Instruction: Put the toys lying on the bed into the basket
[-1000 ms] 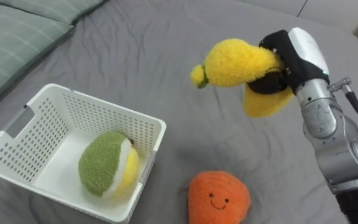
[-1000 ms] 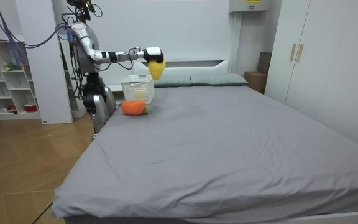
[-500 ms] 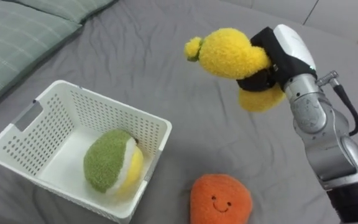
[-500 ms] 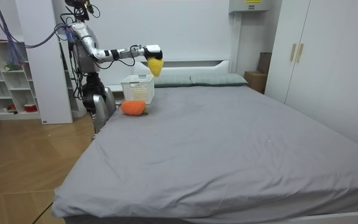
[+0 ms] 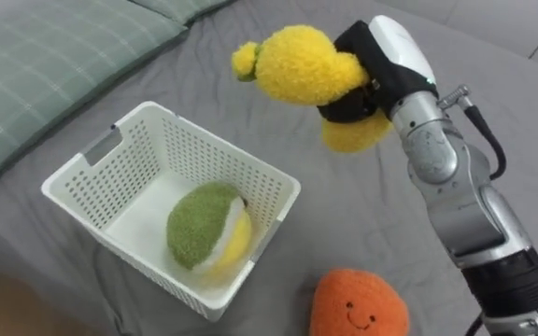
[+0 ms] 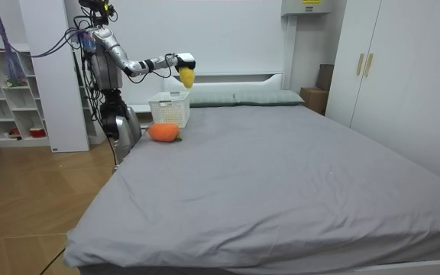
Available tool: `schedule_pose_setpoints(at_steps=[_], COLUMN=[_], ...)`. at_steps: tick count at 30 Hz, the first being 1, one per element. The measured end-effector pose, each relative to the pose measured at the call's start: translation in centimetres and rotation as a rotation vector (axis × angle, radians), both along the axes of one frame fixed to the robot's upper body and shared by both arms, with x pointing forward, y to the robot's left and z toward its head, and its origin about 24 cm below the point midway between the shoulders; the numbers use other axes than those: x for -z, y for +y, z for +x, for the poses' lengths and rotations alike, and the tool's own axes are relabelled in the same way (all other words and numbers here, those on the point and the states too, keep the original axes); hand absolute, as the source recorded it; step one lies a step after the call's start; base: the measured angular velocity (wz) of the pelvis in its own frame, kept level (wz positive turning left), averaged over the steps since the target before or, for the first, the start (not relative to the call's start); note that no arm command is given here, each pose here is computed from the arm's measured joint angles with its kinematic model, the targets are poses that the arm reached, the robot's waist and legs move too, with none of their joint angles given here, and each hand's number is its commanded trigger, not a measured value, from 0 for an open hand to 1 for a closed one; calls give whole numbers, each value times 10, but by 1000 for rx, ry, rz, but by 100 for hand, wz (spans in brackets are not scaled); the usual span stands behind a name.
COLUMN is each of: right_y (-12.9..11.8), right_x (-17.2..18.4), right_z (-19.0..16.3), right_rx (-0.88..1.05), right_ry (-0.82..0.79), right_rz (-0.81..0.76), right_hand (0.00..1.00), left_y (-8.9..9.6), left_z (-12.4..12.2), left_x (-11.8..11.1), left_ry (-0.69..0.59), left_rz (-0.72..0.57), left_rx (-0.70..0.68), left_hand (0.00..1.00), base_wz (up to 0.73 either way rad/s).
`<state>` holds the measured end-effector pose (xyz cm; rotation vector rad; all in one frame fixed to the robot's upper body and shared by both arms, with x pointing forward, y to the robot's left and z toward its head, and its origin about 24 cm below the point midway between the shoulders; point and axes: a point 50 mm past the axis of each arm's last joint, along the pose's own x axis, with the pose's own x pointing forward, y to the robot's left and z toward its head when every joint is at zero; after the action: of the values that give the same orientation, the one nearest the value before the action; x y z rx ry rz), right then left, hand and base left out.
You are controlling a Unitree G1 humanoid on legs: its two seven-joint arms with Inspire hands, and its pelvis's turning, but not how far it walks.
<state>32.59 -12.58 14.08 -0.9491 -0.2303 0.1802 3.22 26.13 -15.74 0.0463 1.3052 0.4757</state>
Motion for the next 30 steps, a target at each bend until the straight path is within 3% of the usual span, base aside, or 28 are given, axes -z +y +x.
schedule_pose_setpoints(at_steps=[8,17,18,20,21,22,23,24,30], right_y=[41,63,66,75,76,78,80,80,71], right_x=[2,7,7,11,13,18,24,27,50], right_z=[-8,-14,-15,-17,-17,-16,-15,-14,-7], right_rx=[-164,-219,-227,-256,-261,-259,-253,-249,-182], right_ry=[23,62,66,93,104,129,156,170,268], right_rz=[-24,19,24,39,47,55,57,53,12], right_hand=[100,100,89,77,59,51,17,0,0], left_y=[0,-1,-1,-2,-2,-2,-2,-2,-5], left_z=[21,27,27,29,31,33,34,35,42], left_x=[-2,-2,-2,-2,-2,-3,-3,-3,-5], left_ry=[-40,-36,-35,-37,-40,-46,-48,-48,-59], left_rz=[3,-3,-4,-8,-8,-8,-6,-4,7], left_rx=[7,16,15,12,13,16,20,24,51], left_hand=[0,0,0,0,0,0,0,0,0], base_wz=[20,12,0,0,4,7,8,9,5])
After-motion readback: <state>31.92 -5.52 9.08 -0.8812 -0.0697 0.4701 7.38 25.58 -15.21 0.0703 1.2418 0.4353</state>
